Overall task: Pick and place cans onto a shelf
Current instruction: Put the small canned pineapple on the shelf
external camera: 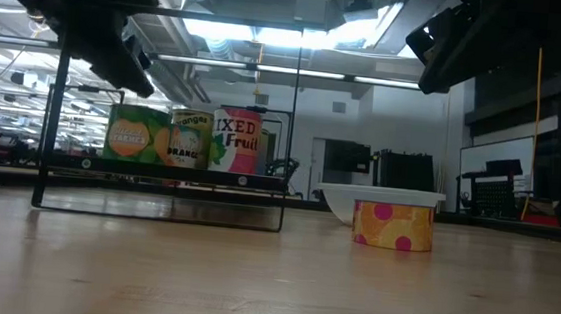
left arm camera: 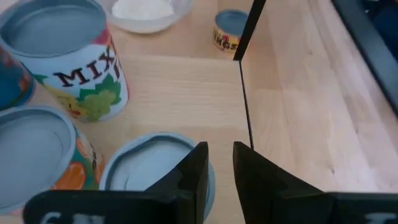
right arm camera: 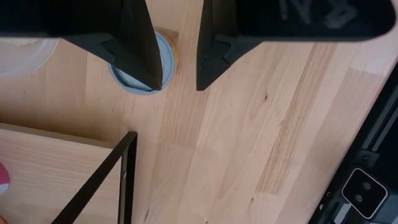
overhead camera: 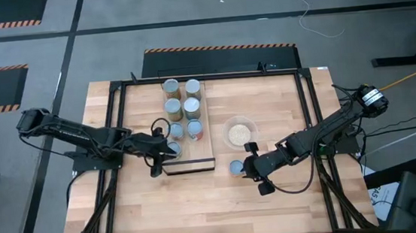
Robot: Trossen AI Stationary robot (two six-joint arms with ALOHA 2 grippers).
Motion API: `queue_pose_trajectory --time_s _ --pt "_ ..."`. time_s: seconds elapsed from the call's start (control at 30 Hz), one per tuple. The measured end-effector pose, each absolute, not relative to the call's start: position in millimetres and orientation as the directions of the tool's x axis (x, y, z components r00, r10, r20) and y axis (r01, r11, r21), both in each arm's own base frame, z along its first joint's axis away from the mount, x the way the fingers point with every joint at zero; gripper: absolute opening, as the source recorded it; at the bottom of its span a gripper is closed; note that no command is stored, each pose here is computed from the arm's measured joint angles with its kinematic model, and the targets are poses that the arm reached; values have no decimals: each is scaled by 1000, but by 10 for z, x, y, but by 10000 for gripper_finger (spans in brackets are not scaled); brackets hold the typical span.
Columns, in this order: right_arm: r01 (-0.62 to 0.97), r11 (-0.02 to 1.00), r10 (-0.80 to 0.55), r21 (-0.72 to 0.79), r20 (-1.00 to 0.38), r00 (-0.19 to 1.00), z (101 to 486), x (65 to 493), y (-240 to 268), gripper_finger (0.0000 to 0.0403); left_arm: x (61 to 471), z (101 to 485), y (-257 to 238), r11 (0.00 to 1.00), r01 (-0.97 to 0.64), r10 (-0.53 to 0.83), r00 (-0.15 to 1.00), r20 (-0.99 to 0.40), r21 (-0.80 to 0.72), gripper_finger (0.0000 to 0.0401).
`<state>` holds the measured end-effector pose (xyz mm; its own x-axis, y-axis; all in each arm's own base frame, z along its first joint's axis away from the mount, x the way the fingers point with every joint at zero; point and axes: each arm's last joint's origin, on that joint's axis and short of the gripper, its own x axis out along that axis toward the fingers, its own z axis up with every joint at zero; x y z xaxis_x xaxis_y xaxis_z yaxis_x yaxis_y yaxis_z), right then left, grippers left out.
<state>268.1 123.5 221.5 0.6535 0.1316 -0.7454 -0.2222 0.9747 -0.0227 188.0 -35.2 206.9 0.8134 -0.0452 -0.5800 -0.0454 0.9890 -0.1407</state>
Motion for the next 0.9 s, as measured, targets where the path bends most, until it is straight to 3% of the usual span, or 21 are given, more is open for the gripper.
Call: queue_pose_trajectory --time_s 0.2,0.5,0.7,0.9 --pt "-222 975 131 -23 -746 653 2215 2681 1234 103 1826 2178 -333 988 -56 -27 854 -519 -145 65" --pt "-220 975 131 -21 -747 652 2214 2678 1233 103 1741 2464 -283 979 -119 64 951 -303 -166 64" --pt "-164 986 125 24 -759 639 2156 2653 1220 103 1724 2633 -305 988 -69 48 988 -150 -138 64" --pt "-148 988 120 33 -768 629 2106 2631 1210 103 1721 2684 -359 995 -25 16 995 -98 -94 64"
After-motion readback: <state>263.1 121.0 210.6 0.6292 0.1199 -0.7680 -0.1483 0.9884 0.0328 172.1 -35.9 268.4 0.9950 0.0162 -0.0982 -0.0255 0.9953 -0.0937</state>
